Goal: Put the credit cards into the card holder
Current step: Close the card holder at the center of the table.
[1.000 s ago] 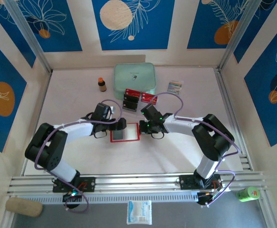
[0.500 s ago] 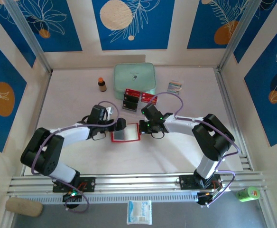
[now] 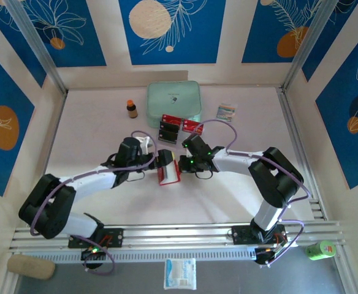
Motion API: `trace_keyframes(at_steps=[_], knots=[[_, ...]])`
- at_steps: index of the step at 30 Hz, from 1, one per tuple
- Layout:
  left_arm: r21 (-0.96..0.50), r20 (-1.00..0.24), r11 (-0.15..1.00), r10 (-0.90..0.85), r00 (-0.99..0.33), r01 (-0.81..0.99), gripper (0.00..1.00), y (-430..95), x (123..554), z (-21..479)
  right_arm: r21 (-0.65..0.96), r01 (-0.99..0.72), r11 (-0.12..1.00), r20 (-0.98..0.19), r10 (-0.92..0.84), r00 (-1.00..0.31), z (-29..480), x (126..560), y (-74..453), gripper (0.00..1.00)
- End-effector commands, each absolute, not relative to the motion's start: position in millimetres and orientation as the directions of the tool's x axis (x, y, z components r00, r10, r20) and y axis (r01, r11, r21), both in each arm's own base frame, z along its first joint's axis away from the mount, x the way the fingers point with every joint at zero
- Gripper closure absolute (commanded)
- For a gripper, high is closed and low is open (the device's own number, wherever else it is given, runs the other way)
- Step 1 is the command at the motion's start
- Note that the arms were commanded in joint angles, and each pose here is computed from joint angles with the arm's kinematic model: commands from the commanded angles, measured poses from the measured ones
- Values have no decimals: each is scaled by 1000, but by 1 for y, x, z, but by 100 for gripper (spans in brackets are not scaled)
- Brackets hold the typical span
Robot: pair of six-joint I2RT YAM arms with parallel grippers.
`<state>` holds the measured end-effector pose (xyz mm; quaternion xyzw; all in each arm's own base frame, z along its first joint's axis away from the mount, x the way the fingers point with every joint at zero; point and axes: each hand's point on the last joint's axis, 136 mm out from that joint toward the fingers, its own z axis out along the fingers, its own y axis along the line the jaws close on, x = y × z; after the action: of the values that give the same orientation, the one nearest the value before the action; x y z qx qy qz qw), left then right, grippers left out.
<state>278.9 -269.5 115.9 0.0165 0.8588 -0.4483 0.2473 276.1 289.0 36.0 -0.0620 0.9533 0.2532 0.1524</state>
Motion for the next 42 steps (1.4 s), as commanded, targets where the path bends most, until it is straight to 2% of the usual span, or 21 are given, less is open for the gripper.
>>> trace_keyframes(at_steps=[1, 3, 7, 10, 15, 25, 29, 36, 42], knots=[[-780, -452, 561, -196, -870, 278, 0, -288, 282, 129, 499, -219, 839, -333, -48, -942, 46, 272, 291, 100], [-776, -445, 568, -186, -876, 274, 0, -294, 281, 121, 505, -219, 835, -337, -43, -941, 48, 272, 289, 100], [-768, -433, 588, -185, -882, 253, 0, -299, 280, 105, 506, -196, 840, -337, -17, -941, 55, 271, 276, 86], [-760, -423, 606, -185, -887, 236, 0, -298, 278, 91, 504, -172, 846, -334, 7, -943, 59, 265, 260, 80], [-746, -402, 634, -184, -897, 205, 0, -296, 269, 72, 518, -113, 848, -315, 67, -947, 60, 251, 235, 77], [-680, -392, 717, -179, -902, 153, 1, -292, 249, 49, 575, -91, 813, -331, 129, -935, 80, 232, 221, 83], [-652, -435, 737, -167, -885, 181, 0, -294, 261, 72, 585, -124, 802, -351, 113, -929, 94, 231, 229, 87], [-688, -447, 699, -198, -872, 194, 0, -297, 295, 116, 562, -202, 802, -398, 48, -916, 116, 224, 258, 92], [-724, -444, 674, -293, -847, 146, 0, -269, 324, 143, 548, -272, 791, -422, -19, -906, 127, 221, 297, 93]])
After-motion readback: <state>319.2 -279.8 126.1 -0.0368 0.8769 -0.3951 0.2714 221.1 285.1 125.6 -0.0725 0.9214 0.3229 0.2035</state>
